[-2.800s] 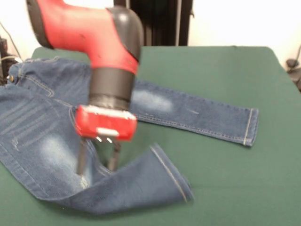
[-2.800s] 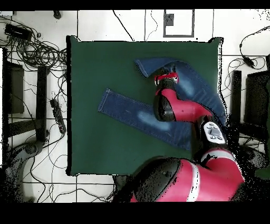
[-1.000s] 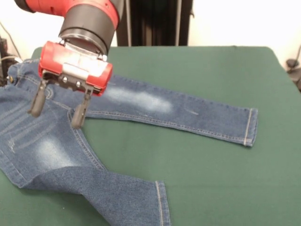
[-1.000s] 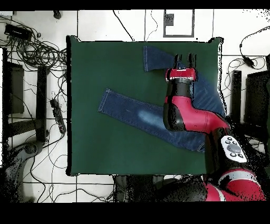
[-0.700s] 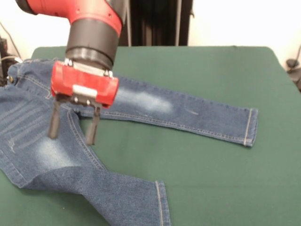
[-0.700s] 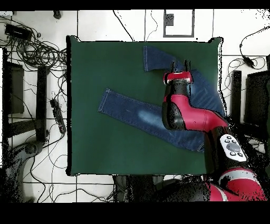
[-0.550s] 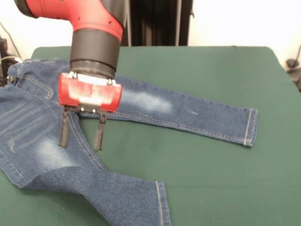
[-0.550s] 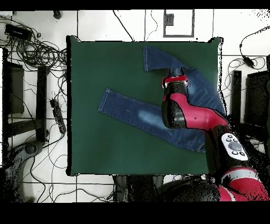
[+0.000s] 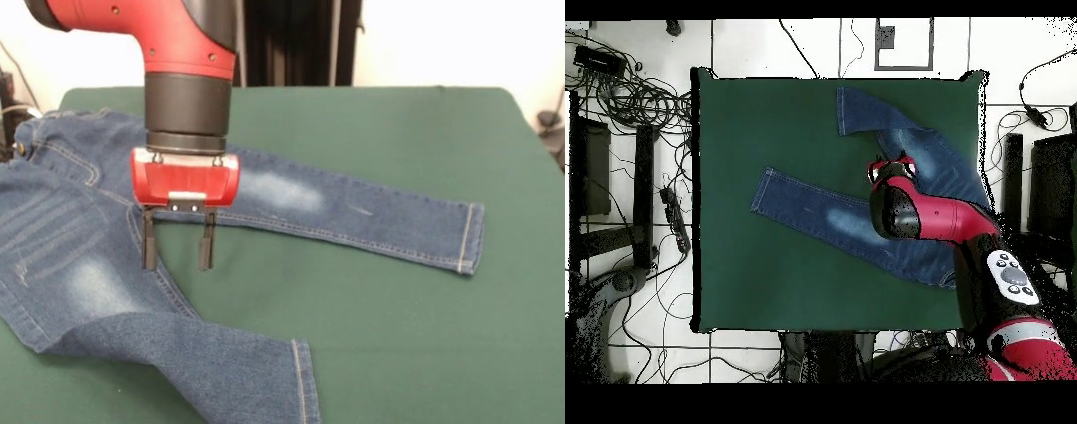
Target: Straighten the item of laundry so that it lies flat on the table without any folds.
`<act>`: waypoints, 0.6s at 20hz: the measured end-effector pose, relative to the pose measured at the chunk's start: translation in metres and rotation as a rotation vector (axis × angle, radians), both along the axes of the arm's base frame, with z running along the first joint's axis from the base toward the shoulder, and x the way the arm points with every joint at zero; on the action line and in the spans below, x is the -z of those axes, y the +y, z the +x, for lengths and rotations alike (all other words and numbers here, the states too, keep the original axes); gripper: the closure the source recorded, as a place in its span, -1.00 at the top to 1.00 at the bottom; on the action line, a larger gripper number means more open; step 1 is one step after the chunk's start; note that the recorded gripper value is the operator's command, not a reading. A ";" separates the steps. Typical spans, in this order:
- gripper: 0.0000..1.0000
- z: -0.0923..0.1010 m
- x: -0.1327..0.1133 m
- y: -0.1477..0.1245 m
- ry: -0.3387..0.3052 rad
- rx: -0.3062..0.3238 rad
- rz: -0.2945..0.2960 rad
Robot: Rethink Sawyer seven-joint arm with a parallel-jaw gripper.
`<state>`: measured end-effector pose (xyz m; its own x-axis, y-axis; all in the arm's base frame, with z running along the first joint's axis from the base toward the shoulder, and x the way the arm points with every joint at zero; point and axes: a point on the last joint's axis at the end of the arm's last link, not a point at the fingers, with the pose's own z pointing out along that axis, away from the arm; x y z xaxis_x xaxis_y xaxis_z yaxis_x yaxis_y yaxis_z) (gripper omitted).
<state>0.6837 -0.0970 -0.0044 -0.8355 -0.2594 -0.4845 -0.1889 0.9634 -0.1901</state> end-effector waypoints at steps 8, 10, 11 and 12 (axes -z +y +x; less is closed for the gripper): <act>1.00 -0.008 -0.031 0.011 0.007 -0.058 -0.124; 1.00 -0.012 -0.039 0.014 0.010 -0.070 -0.151; 1.00 -0.013 -0.041 0.015 0.011 -0.073 -0.157; 1.00 -0.015 -0.045 0.015 0.011 -0.076 -0.166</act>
<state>0.6687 -0.0820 0.0405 -0.8156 -0.3975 -0.4204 -0.2628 0.9018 -0.3430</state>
